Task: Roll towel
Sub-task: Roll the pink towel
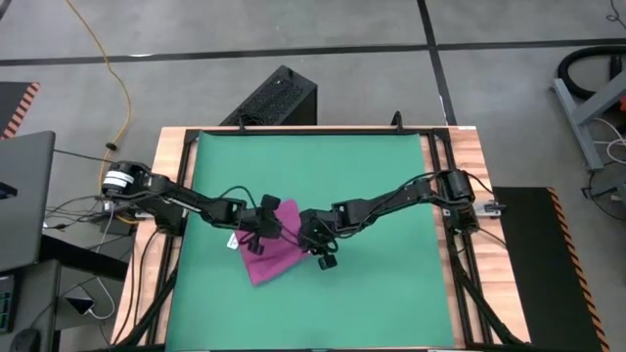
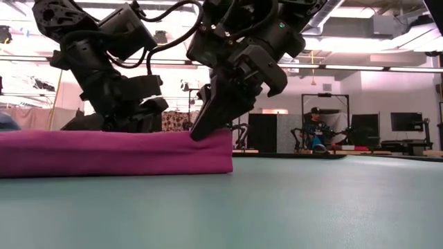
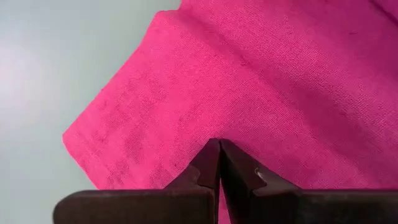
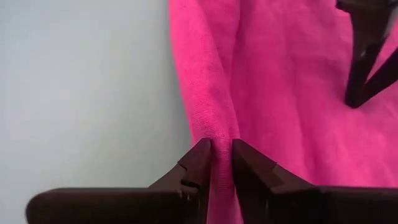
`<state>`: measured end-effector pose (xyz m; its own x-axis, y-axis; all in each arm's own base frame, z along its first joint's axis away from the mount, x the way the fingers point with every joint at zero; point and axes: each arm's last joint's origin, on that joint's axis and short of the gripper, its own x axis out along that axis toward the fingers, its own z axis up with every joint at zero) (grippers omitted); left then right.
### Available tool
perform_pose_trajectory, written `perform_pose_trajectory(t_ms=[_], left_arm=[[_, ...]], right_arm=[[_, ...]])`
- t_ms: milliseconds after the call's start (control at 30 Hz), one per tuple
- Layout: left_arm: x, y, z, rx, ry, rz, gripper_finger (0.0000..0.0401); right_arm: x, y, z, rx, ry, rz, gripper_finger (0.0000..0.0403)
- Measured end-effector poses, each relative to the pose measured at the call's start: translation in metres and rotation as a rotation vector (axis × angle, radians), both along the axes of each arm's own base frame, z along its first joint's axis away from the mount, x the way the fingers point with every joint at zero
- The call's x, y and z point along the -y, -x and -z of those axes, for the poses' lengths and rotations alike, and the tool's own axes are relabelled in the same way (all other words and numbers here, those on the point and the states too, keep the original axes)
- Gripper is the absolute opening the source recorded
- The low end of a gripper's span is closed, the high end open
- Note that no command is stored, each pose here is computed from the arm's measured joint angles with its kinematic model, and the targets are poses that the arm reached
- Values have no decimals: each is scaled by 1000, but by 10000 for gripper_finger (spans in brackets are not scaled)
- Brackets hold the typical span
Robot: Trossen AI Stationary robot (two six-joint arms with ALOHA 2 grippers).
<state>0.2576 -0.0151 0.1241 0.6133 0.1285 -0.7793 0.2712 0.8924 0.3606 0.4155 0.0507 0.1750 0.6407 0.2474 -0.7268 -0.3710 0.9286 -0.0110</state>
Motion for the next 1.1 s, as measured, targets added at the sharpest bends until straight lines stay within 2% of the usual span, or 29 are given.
perform_pose_trajectory(t_ms=[200,467,600,800,967,1100], left_arm=[[6,-8,14,-2,14,20,0],[8,-8,12,12,4,6,0],[9,-13,8,23,2,9,0],[10,-20,1,37,-8,7,0],[11,-21,-5,16,-15,7,0],[20,-23,-25,-27,-86,-15,0]], right_arm=[[13,-2,0,0,8,58,87],[24,-2,0,-9,1,91,87],[23,-2,1,-9,-1,88,87],[23,-9,32,-54,4,88,87],[25,-10,36,-68,30,116,87],[26,-10,36,-67,36,125,87]])
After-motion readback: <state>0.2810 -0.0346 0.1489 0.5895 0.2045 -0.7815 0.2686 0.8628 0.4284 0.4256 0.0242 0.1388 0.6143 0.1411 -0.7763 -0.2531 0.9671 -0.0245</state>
